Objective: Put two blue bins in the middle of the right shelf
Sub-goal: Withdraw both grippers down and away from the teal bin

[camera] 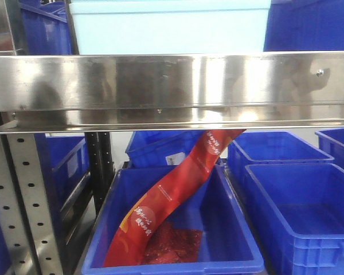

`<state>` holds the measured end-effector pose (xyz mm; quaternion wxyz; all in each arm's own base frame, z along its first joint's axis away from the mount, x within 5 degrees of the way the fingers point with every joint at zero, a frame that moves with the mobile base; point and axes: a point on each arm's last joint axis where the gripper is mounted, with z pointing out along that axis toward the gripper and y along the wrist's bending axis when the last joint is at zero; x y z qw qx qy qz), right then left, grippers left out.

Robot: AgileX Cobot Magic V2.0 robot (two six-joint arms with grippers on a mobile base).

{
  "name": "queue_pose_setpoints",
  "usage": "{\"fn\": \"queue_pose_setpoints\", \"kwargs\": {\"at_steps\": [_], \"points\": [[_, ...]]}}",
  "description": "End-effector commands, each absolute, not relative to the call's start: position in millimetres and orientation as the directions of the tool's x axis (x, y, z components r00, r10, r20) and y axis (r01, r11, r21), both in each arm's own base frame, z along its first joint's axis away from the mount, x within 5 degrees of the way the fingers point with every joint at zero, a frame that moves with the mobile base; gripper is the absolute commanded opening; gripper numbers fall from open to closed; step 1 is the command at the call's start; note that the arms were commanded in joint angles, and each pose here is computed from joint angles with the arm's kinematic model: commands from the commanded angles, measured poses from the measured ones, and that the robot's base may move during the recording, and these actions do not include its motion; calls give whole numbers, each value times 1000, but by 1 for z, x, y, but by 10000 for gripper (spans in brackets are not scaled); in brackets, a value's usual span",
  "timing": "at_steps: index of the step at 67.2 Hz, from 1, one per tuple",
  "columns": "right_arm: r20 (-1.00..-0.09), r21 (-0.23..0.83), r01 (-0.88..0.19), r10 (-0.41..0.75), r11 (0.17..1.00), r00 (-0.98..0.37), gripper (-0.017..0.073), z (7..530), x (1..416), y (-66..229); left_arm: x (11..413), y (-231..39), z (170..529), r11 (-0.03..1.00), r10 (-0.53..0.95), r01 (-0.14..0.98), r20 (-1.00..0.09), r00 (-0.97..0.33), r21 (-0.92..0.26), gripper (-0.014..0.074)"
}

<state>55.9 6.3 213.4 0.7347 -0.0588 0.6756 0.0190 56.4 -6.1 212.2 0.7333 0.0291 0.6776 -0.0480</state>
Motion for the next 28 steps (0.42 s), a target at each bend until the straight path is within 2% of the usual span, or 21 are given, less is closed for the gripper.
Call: {"fn": "queue_pose_setpoints", "kwargs": {"at_steps": [1,28], "points": [[-994,-56,-107,-46,993,101,-167,214,56,6,56,-6,215,993,-38,111,-994,106,-26,-111],[-994,-56,-107,-46,993,101,-167,214,56,6,56,-6,215,993,-38,111,-994,106,-26,-111]]}}
